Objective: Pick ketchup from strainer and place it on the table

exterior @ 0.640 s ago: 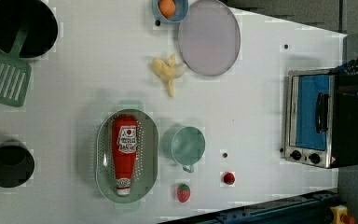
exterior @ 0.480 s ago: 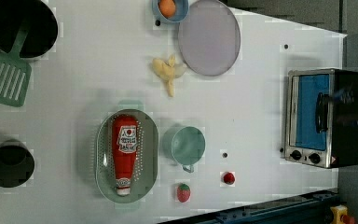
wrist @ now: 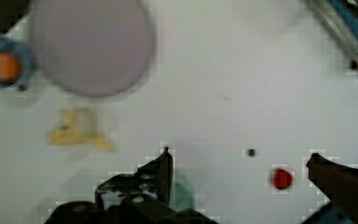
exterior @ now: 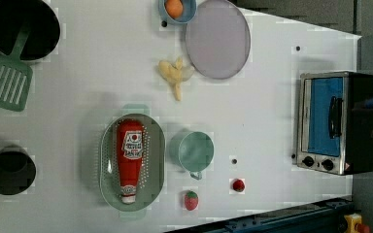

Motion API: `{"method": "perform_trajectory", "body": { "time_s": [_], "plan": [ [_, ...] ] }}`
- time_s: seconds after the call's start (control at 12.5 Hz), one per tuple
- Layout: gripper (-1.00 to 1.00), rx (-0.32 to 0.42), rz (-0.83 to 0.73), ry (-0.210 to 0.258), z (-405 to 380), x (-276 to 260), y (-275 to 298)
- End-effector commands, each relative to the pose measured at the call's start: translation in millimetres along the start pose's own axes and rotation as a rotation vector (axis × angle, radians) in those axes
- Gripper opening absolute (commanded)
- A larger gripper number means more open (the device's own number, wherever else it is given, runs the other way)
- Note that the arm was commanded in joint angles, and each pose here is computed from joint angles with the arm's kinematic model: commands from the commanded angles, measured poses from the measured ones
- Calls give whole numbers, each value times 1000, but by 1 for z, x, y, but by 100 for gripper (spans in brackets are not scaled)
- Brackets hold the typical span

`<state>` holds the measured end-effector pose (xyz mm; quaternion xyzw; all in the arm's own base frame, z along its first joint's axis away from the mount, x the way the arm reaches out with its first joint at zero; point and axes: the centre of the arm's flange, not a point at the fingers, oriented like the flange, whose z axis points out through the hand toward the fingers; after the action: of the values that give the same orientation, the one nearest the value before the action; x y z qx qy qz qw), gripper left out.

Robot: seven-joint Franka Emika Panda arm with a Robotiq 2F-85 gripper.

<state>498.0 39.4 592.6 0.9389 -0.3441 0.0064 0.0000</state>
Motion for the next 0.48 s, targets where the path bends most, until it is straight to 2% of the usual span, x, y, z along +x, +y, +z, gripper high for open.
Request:
{"method": "perform_trajectory", "body": {
  "time_s": [0.08,0.32,0.48],
  "plan": [
    [100,-33,-205,-37,41,-80,-88],
    [100,-4,-369,-24,65,-145,-147],
    [100,2,-463,-47,88,-186,-175]
  ]
}}
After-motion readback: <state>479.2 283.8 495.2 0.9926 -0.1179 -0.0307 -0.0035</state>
